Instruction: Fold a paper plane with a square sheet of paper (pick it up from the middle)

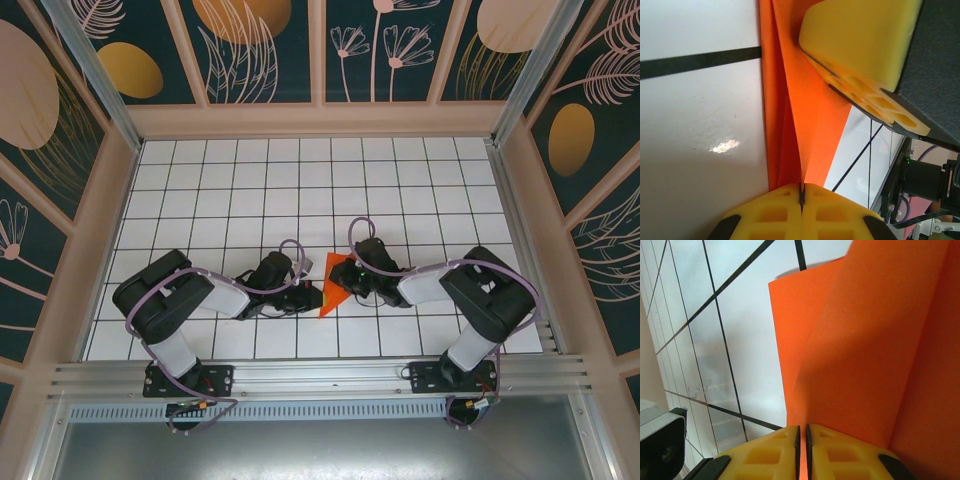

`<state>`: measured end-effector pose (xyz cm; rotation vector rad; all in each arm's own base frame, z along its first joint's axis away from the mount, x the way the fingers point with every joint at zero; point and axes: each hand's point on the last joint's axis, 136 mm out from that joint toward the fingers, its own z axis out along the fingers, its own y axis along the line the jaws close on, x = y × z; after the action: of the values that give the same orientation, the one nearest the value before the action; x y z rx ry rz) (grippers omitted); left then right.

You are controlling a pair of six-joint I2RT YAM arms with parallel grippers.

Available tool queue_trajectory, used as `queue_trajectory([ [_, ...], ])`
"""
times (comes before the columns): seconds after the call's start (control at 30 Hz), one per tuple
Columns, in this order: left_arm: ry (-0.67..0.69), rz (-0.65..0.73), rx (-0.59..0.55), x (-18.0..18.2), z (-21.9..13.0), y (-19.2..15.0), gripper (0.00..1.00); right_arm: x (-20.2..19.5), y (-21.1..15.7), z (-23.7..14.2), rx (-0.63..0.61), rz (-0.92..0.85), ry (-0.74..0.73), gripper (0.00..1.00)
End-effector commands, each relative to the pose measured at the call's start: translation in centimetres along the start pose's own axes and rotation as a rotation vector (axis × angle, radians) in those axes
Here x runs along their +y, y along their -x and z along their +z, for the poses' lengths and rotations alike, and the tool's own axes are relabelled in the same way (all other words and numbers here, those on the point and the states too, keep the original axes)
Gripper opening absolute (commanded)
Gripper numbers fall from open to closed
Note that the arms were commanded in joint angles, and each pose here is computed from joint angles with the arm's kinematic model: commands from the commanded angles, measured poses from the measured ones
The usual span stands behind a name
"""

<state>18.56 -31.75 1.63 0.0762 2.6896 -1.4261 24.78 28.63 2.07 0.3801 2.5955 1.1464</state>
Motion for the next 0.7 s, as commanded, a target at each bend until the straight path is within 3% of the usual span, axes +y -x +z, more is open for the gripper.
queue_trajectory([
  [0.0,0.119,-0.053,0.065,3.4,-0.2,-2.1,0.03,-1.6,-0.1,0.8,0.020,0.000,-0.052,0.16],
  [0.23,0.091,0.003,0.077,2.0,-0.9,-2.2,0.11,-3.6,-1.1,1.3,0.054,0.021,-0.113,0.15],
  [0.67,0.048,0.016,0.117,1.1,-1.1,-2.9,0.02,-4.6,-1.4,1.4,0.061,0.018,-0.151,0.15],
])
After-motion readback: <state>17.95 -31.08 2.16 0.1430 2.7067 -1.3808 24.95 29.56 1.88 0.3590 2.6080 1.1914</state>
